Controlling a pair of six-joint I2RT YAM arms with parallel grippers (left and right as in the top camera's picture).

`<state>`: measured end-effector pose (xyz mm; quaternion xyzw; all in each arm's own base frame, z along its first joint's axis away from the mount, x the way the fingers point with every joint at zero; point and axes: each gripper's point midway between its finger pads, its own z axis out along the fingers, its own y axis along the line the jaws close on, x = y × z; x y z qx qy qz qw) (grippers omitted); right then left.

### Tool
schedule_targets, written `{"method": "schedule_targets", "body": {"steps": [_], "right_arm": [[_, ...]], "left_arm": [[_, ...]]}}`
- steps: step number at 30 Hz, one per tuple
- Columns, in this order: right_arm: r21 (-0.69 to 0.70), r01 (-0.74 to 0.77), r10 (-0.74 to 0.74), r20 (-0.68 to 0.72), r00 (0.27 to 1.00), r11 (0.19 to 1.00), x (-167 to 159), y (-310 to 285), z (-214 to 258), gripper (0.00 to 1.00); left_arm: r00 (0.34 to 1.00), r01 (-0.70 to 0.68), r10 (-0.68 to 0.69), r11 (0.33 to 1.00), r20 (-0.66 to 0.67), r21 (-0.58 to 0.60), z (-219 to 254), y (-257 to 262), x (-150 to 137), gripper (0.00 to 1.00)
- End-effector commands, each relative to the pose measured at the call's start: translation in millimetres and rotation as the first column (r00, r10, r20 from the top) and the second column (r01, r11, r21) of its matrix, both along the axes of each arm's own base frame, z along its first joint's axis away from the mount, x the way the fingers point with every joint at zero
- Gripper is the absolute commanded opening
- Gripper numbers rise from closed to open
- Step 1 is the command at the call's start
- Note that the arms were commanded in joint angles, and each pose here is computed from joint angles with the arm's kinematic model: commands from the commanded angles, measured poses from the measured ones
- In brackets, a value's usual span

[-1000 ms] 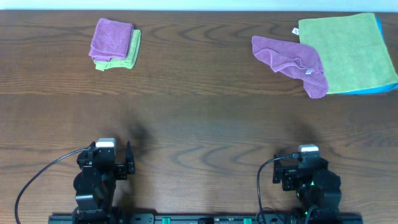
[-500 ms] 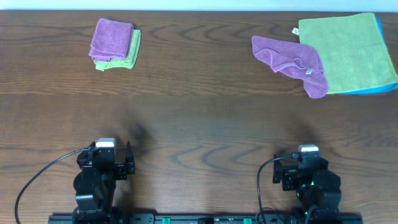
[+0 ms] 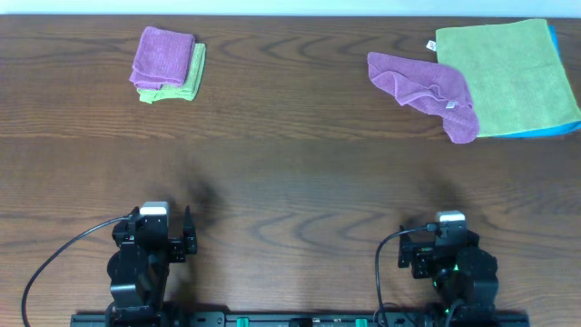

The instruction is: Fold the cloth

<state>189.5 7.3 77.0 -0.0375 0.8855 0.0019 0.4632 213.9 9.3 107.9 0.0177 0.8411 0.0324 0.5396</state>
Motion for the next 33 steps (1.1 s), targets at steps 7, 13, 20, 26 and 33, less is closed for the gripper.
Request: {"method": "schedule_targets", "body": {"steps": [7, 13, 20, 26, 33], "right_arm": [[-0.013, 0.011, -0.011, -0.002, 1.0, 1.0, -0.1, -3.2, -3.6, 0.99], [-0.013, 0.011, -0.011, -0.002, 1.0, 1.0, -0.1, -3.2, -3.7, 0.99], [-0.024, 0.023, -0.023, -0.002, 1.0, 0.999, -0.2, -6.0, -3.8, 0.99], [-0.028, 0.032, -0.032, -0.001, 0.999, 0.999, -0.1, -7.7, -3.7, 0.99], [0.0, 0.053, -0.053, 0.025, 0.998, 0.999, 3.1, -8.0, 6.9, 0.99]], "left_arm": [[1.0, -0.001, 0.001, 1.0, -0.014, 0.012, -6.6, 0.8, -1.0, 0.95], [1.0, -0.001, 0.001, 1.0, -0.014, 0.012, -6.6, 0.8, -1.0, 0.96], [1.0, -0.001, 0.001, 1.0, -0.014, 0.012, -6.6, 0.8, -1.0, 0.95], [1.0, -0.001, 0.001, 1.0, -0.014, 0.012, -6.6, 0.8, -1.0, 0.96], [1.0, -0.001, 0.001, 1.0, -0.014, 0.012, -6.6, 0.8, -1.0, 0.95]]}}
